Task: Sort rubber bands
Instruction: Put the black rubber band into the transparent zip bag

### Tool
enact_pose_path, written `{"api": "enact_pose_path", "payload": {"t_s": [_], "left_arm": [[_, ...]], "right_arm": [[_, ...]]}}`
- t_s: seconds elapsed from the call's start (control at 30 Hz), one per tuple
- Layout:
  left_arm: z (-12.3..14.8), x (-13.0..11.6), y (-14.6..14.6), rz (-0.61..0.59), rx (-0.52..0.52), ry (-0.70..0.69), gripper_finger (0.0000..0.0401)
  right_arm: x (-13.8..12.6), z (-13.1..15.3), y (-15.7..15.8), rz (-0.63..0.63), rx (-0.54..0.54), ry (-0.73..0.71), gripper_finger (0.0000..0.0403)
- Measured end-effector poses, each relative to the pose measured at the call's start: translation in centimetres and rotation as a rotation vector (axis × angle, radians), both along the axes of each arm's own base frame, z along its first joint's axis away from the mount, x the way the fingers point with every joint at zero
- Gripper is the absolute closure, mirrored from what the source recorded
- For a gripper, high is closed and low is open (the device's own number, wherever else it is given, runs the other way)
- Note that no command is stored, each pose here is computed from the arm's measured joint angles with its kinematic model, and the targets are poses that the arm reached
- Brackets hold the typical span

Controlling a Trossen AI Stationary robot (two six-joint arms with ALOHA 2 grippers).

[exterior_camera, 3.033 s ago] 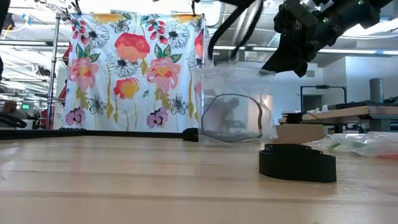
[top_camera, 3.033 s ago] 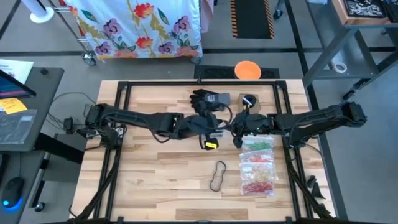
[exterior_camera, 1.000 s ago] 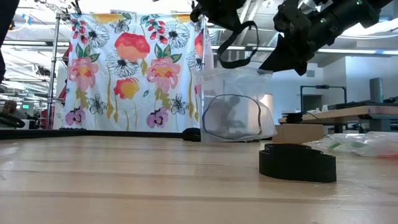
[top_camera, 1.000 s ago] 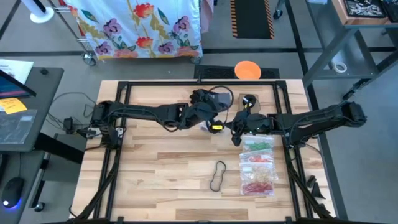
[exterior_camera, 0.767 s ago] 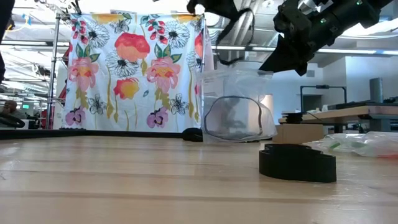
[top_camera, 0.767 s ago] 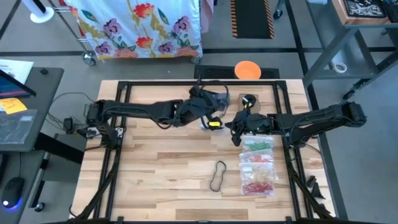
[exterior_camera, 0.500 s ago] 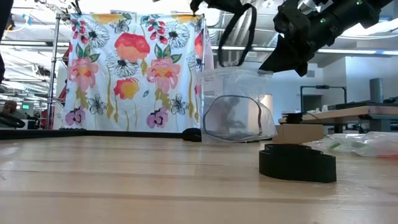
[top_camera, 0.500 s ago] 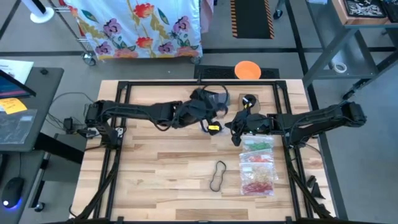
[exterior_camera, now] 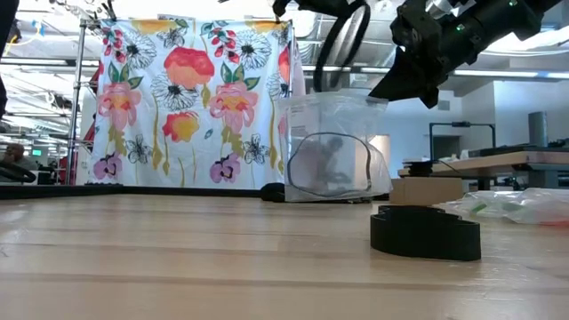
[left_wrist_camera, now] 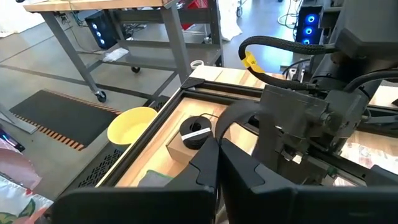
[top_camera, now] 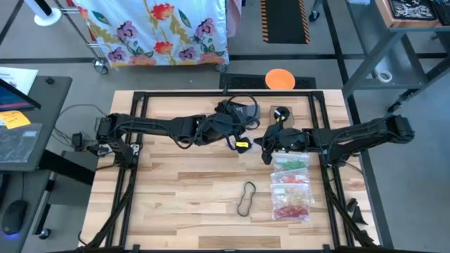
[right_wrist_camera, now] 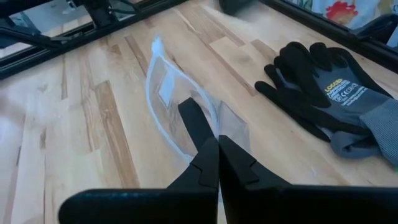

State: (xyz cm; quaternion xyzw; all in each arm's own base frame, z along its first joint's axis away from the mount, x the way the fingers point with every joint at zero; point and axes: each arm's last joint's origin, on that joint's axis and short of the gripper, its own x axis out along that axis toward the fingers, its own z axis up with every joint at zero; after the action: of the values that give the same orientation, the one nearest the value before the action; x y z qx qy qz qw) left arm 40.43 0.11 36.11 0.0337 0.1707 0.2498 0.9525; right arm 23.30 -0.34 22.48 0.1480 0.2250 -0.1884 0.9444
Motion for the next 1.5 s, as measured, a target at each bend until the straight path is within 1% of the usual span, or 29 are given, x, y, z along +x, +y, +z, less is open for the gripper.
{"api": "enact_pose_path", "payload": {"t_s": [0.53, 0.6, 0.73, 0.8, 1.0, 1.23, 1.5], "left_arm": [[-0.1, 0.0, -0.3, -0.008, -0.001, 0.006, 0.04], [-0.1, 0.0, -0.3, -0.008, 0.0, 0.01, 0.04], [-0.2, -0.1, -0.3, -0.008, 0.0, 0.023, 0.04], [-0.2, -0.1, -0.3, -0.008, 0.0, 0.023, 0.04], [-0.3, -0.1, -0.2, -0.006, 0.001, 0.031, 0.04], [-0.1, 0.0, -0.1, -0.007, 0.008, 0.012, 0.04], [-0.3, -0.1, 0.2, 0.005, 0.003, 0.031, 0.04]], "right_arm": [[0.1, 0.1, 0.0, -0.001, 0.0, -0.015, 0.0403], [0.1, 0.1, 0.1, -0.013, 0.024, -0.025, 0.0403], [0.2, 0.3, -0.1, -0.092, 0.153, -0.089, 0.0403], [0.2, 0.4, -0.4, -0.124, 0.187, -0.111, 0.0403], [0.2, 0.4, -1.2, -0.172, 0.216, -0.126, 0.0403], [0.1, 0.3, -1.2, -0.172, 0.217, -0.122, 0.0403], [0.1, 0.4, -1.2, -0.172, 0.218, -0.123, 0.0403]]}}
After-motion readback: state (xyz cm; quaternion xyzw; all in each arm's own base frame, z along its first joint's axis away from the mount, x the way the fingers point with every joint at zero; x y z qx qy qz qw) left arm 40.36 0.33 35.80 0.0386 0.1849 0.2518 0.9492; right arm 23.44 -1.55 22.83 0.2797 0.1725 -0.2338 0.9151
